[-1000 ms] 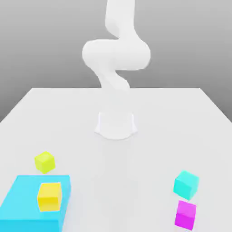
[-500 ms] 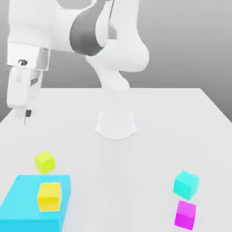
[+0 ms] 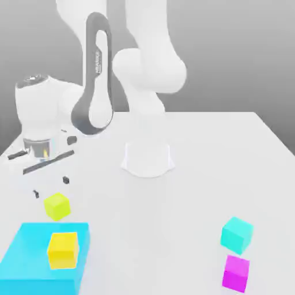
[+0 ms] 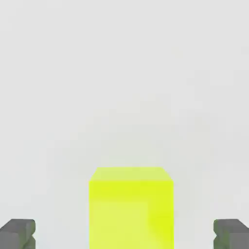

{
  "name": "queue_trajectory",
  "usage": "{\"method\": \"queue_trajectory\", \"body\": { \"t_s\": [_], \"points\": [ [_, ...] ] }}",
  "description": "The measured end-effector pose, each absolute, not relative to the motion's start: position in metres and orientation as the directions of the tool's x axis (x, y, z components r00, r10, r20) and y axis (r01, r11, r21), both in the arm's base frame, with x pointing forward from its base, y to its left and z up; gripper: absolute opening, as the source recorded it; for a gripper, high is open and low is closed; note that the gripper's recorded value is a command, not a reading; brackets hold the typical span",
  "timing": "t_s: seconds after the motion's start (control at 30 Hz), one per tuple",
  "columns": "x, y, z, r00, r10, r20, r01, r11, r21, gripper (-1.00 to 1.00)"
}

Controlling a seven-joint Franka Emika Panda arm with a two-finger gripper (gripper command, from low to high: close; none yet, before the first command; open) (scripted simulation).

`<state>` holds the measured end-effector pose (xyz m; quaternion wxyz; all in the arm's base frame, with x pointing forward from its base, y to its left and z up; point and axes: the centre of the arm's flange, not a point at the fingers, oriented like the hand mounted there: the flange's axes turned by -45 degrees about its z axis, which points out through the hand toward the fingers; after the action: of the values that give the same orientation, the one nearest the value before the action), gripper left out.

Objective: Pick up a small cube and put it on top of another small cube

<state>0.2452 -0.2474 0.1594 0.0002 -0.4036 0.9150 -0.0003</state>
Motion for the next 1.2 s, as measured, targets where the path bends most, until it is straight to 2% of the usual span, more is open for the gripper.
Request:
{"method": "queue_trajectory", "body": {
  "t_s": [0.1, 0.13, 0.37, 0.6, 0.67, 0.77, 0.93, 1.07, 1.2],
  "points": [
    [0.244, -0.246, 0.134, -0.674, -0.739, 0.0, -0.739, 0.674, 0.0, 0.0],
    [0.244, -0.246, 0.128, -0.674, -0.739, 0.0, -0.739, 0.674, 0.0, -1.0],
    [0.244, -0.246, 0.129, -0.674, -0.739, 0.0, -0.739, 0.674, -0.002, -1.0],
    [0.245, -0.246, 0.183, -0.674, -0.739, 0.0, -0.739, 0.674, -0.002, -1.0],
    [0.255, -0.239, 0.193, -0.616, -0.788, 0.0, -0.788, 0.616, -0.002, -1.0],
    [0.289, -0.207, 0.2, -0.426, -0.905, 0.0, -0.905, 0.426, -0.003, -1.0],
    [0.355, -0.106, 0.211, 0.09, -0.996, 0.0, -0.996, -0.09, -0.003, -1.0],
    [0.38, -0.032, 0.22, 0.436, -0.9, 0.001, -0.9, -0.436, -0.003, -1.0],
    [0.389, 0.049, 0.229, 0.727, -0.687, 0.001, -0.687, -0.727, -0.003, -1.0]
  ]
}}
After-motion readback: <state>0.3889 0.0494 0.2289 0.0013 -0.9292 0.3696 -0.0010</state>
